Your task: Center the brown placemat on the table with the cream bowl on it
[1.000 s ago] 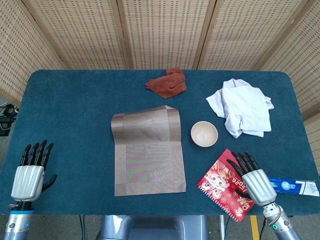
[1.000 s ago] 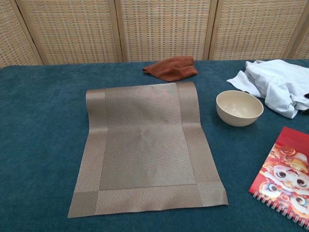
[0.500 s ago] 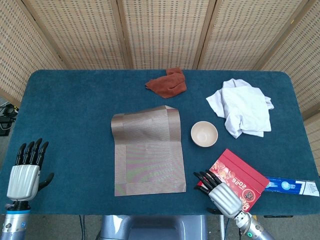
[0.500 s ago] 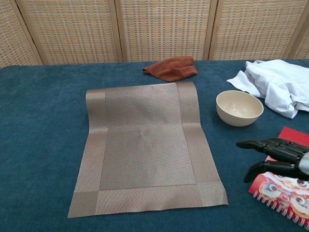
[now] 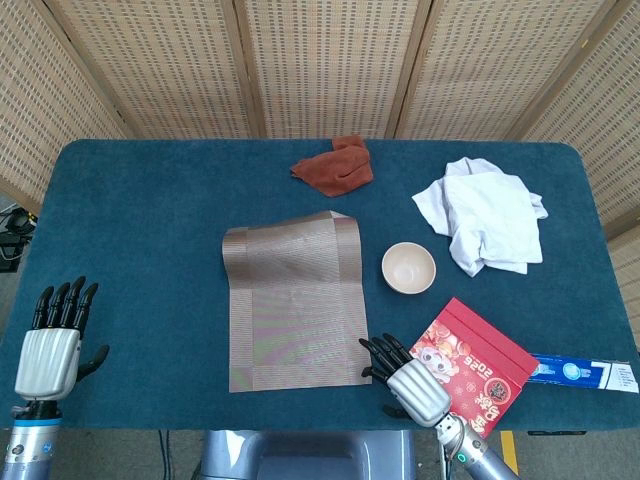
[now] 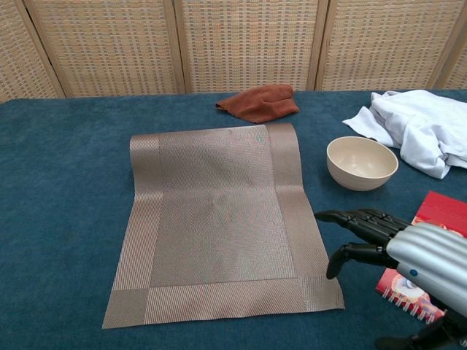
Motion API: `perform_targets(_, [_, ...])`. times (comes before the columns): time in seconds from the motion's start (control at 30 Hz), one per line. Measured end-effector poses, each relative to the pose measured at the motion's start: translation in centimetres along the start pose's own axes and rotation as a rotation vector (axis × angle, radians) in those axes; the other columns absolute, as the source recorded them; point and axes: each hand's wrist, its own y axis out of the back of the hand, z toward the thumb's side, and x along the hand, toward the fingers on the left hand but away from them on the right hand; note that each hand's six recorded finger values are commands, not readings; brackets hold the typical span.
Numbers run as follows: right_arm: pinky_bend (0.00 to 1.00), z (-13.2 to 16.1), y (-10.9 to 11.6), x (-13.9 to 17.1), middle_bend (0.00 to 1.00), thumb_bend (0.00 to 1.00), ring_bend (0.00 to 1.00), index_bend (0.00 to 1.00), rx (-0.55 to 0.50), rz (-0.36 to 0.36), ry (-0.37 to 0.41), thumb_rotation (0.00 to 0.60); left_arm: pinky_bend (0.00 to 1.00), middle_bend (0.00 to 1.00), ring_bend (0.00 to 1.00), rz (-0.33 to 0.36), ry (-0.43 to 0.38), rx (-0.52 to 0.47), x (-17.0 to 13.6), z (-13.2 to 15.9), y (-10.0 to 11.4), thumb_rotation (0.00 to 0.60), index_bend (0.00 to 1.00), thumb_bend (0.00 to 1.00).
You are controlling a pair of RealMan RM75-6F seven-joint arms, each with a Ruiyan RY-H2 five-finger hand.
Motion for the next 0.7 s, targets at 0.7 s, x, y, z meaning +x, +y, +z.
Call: perform_targets(0.7, [0.00, 0.1, -2.1, -3.5, 0.06, 0.31, 0.00, 0.42, -0.011, -0.022, -0.057, 0.600, 0.00, 0.00, 0.00, -0.001, -0.003, -0.009, 0.1, 0.1, -0.1, 0.600, 0.00, 0.20])
